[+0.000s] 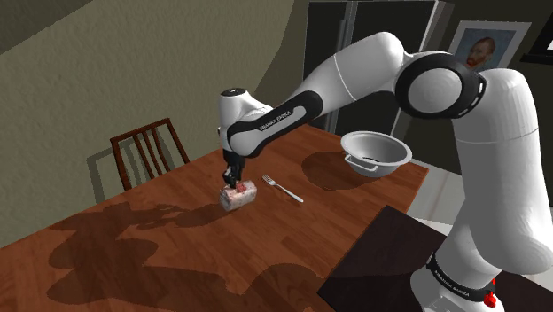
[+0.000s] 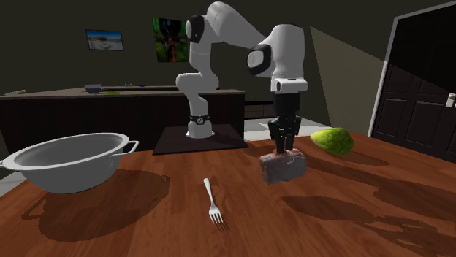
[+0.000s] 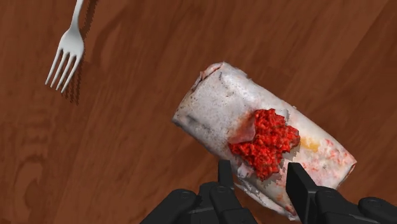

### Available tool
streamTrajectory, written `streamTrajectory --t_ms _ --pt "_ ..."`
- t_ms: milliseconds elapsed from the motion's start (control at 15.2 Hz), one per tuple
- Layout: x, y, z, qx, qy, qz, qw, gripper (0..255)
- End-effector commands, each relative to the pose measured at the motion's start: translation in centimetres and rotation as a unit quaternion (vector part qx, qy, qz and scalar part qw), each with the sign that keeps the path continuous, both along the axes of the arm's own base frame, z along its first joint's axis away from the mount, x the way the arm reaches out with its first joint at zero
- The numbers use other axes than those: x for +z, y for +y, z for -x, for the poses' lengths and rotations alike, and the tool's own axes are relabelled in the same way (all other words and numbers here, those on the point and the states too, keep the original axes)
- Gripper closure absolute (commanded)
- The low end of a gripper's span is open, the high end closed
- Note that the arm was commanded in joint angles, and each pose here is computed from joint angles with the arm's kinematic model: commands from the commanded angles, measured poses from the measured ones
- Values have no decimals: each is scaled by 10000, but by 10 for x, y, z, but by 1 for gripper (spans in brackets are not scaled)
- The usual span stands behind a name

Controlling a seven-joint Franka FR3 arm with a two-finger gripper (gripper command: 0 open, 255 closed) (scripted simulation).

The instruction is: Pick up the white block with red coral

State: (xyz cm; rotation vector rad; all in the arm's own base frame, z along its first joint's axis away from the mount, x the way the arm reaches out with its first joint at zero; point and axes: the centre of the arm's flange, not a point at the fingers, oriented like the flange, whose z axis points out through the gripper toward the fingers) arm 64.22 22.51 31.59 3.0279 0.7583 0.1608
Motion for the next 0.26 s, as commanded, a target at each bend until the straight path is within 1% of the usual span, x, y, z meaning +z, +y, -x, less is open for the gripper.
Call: streamTrajectory --t_ms 0,66,198 --pt "11 1 1 0 -3 -1 10000 255" --pt "17 1 1 0 -3 -1 10000 255" --pt "17 1 1 0 -3 -1 10000 255"
